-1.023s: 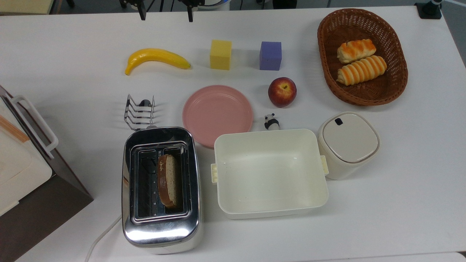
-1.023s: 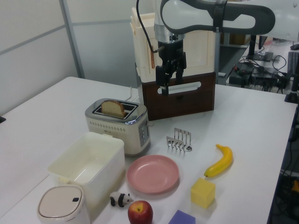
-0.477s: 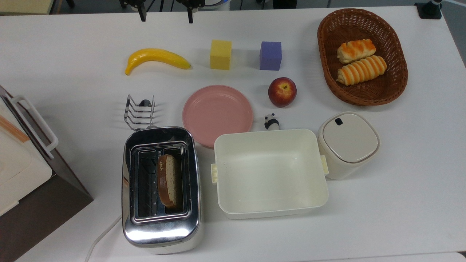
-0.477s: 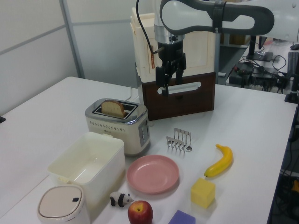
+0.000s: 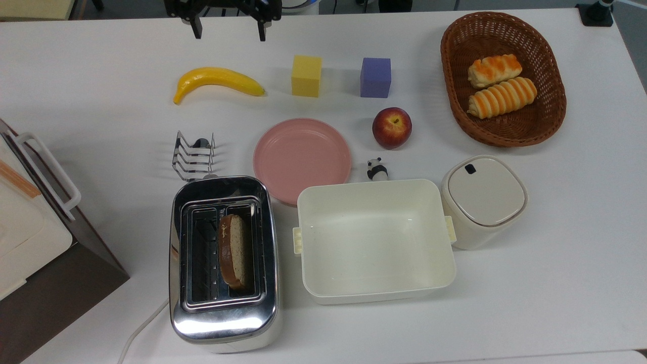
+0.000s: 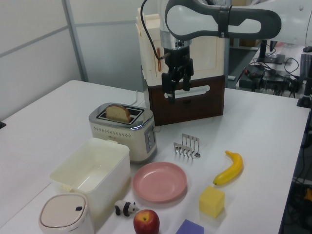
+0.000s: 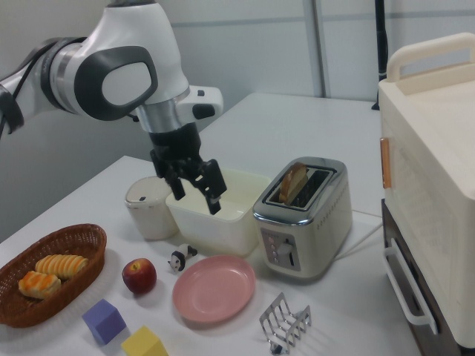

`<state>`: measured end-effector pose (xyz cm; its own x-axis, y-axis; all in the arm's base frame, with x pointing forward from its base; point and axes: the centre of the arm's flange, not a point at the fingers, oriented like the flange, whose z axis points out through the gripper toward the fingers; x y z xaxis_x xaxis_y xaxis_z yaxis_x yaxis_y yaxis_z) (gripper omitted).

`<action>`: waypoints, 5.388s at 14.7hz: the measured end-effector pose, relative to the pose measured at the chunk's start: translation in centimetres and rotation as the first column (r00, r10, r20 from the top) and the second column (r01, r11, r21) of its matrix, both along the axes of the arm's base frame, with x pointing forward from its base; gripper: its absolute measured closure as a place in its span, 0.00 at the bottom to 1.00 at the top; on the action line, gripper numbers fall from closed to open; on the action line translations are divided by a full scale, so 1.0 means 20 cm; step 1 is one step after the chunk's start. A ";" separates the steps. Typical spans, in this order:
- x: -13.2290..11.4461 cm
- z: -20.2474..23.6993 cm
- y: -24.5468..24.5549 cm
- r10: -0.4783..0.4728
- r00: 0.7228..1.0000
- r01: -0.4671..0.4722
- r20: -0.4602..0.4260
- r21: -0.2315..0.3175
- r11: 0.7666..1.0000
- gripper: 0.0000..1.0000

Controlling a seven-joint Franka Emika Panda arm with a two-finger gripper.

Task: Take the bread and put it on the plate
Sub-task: 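Move the open gripper over the toaster slot holding the bread slice, then lower the gripper into the toaster and close it on the bread slice, then lift the bread slice straight up out of the toaster slot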

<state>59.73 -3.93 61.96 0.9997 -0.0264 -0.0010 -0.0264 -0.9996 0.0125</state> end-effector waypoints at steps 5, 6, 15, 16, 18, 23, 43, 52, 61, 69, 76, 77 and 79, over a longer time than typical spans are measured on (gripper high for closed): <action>0.16 -0.08 -0.09 -0.021 0.991 0.021 0.134 0.005 1.000 0.00; 0.20 -0.12 -0.10 -0.022 0.989 0.021 0.148 0.007 1.000 0.00; 0.40 -0.22 -0.16 -0.028 0.957 0.026 0.288 0.011 1.000 0.03; 0.43 -0.25 -0.16 -0.027 0.956 0.024 0.291 0.012 1.000 0.03; 0.48 -0.32 -0.16 -0.019 0.958 0.016 0.287 0.014 1.000 0.04; 0.57 -0.44 0.01 0.041 0.959 -0.042 0.281 -0.003 0.999 0.04; 0.77 -0.57 -0.04 0.077 0.884 -0.050 0.462 -0.070 0.996 0.07; 0.81 -0.73 -0.04 0.096 0.893 -0.063 0.440 -0.088 0.994 0.19; 0.82 -0.71 -0.01 0.103 0.888 -0.072 0.448 -0.085 0.994 0.80; 0.82 -0.71 0.00 0.115 0.888 -0.078 0.446 -0.100 0.992 0.91; 0.82 -0.65 0.01 0.117 0.879 -0.077 0.462 -0.104 0.992 0.91; 0.82 -0.63 0.01 0.117 0.876 -0.076 0.469 -0.106 0.991 0.91; 0.80 -0.54 0.01 0.119 0.864 -0.073 0.489 -0.112 0.991 0.91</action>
